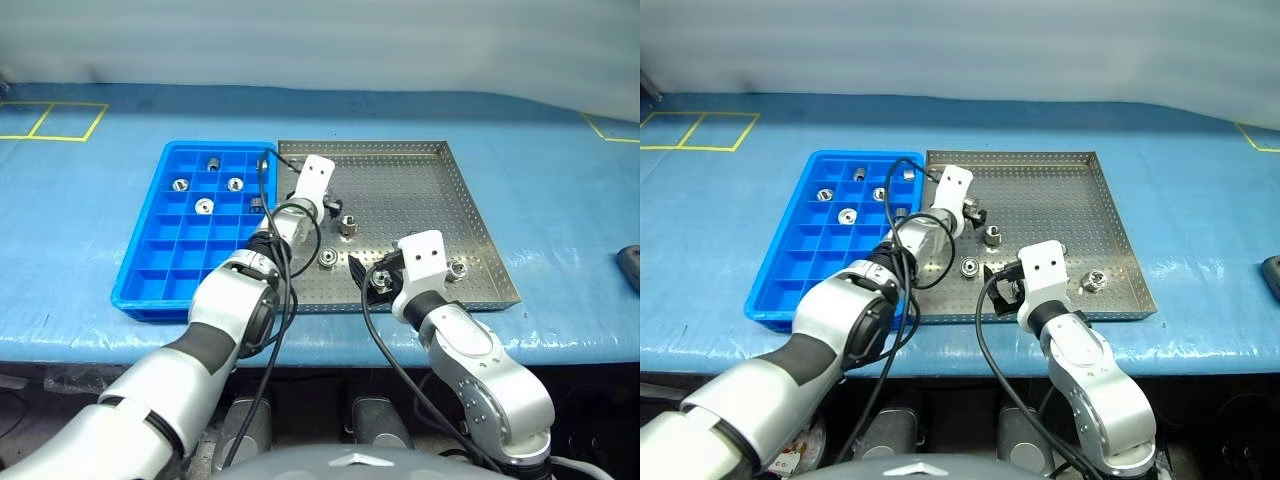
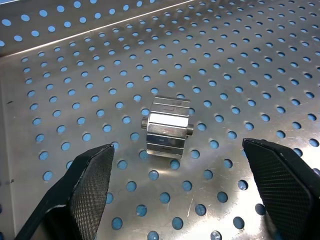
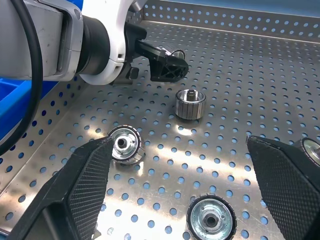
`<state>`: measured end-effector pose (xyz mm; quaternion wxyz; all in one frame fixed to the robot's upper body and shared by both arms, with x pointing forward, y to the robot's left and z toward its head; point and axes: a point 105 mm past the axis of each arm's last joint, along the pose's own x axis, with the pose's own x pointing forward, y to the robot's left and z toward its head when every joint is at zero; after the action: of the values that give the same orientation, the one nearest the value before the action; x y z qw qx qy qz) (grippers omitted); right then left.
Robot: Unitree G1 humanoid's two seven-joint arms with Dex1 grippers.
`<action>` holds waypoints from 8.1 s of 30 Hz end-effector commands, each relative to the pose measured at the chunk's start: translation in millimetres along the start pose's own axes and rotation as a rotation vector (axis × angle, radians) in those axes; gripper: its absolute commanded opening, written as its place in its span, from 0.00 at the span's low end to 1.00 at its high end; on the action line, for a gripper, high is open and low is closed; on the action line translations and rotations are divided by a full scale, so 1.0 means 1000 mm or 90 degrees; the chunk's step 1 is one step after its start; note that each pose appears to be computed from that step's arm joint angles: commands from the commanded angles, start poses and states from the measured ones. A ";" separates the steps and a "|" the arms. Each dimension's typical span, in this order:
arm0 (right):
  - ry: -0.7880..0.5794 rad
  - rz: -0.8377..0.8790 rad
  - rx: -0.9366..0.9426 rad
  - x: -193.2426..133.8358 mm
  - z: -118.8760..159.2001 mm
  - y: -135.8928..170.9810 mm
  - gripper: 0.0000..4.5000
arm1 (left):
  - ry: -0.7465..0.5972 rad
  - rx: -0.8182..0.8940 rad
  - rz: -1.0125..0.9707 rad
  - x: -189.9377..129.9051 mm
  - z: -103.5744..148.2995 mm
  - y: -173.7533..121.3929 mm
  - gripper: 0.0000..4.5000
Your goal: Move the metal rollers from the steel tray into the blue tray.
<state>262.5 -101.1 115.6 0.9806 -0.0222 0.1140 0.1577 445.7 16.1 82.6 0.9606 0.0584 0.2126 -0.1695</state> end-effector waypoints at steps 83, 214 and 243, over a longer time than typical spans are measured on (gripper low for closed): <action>-0.003 0.090 0.022 0.009 0.000 0.031 1.00 | -0.037 -0.201 0.495 -0.167 -0.055 0.158 0.36; 0.000 0.105 -0.011 0.013 -0.005 0.032 1.00 | -0.263 0.085 -0.119 -0.137 0.053 0.031 1.00; -0.013 -0.019 0.013 -0.003 -0.008 0.008 1.00 | 0.002 0.054 -0.237 -0.017 -0.014 -0.064 0.86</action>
<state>256.6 -96.1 93.1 0.9800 -0.0146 0.1392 0.1417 400.4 -30.1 64.1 0.9070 0.0725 0.2229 -0.3499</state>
